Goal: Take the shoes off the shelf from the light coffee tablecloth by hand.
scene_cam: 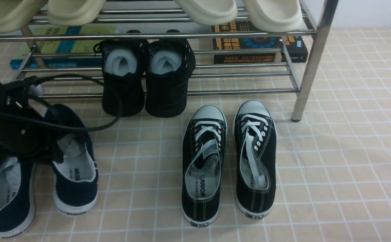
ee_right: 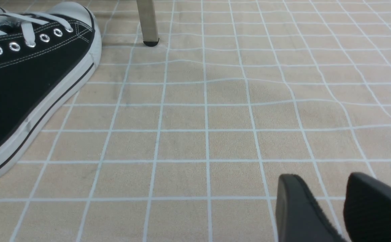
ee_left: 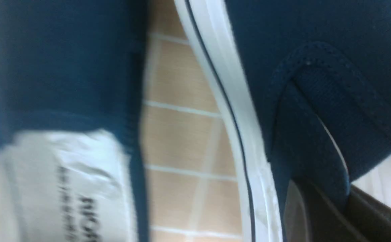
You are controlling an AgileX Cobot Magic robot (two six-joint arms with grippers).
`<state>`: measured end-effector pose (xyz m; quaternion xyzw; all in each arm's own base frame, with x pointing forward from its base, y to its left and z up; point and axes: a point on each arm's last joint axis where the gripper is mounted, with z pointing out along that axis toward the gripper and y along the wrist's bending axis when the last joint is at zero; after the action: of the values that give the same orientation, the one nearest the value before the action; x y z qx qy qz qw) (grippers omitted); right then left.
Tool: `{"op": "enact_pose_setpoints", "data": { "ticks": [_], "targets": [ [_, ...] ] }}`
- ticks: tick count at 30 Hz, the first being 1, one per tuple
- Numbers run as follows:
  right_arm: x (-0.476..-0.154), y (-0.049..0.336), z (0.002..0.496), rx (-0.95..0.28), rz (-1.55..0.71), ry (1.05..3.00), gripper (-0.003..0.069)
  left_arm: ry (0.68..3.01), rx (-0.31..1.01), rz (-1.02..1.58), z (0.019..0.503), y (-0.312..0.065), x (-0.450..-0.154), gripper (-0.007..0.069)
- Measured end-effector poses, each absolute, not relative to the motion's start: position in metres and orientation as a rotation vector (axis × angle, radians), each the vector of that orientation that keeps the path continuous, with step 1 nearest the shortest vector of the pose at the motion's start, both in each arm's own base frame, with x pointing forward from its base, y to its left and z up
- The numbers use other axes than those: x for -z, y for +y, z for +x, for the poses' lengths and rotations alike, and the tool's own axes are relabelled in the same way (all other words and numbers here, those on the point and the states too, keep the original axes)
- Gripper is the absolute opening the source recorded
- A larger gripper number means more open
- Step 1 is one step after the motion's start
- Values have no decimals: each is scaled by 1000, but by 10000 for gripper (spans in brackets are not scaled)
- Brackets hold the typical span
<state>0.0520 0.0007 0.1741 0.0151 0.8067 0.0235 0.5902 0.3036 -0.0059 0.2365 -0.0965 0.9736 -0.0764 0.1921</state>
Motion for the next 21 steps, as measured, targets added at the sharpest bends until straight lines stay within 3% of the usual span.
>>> {"op": "enact_pose_setpoints", "data": {
  "ticks": [14,21],
  "targets": [
    [-174,1,52,-55,35,1878,237,2726,236,-225,302,-8,-240,38],
    [-174,1,52,-55,35,1878,237,2789,190,-218,311,-5,-212,38]
  ]
}}
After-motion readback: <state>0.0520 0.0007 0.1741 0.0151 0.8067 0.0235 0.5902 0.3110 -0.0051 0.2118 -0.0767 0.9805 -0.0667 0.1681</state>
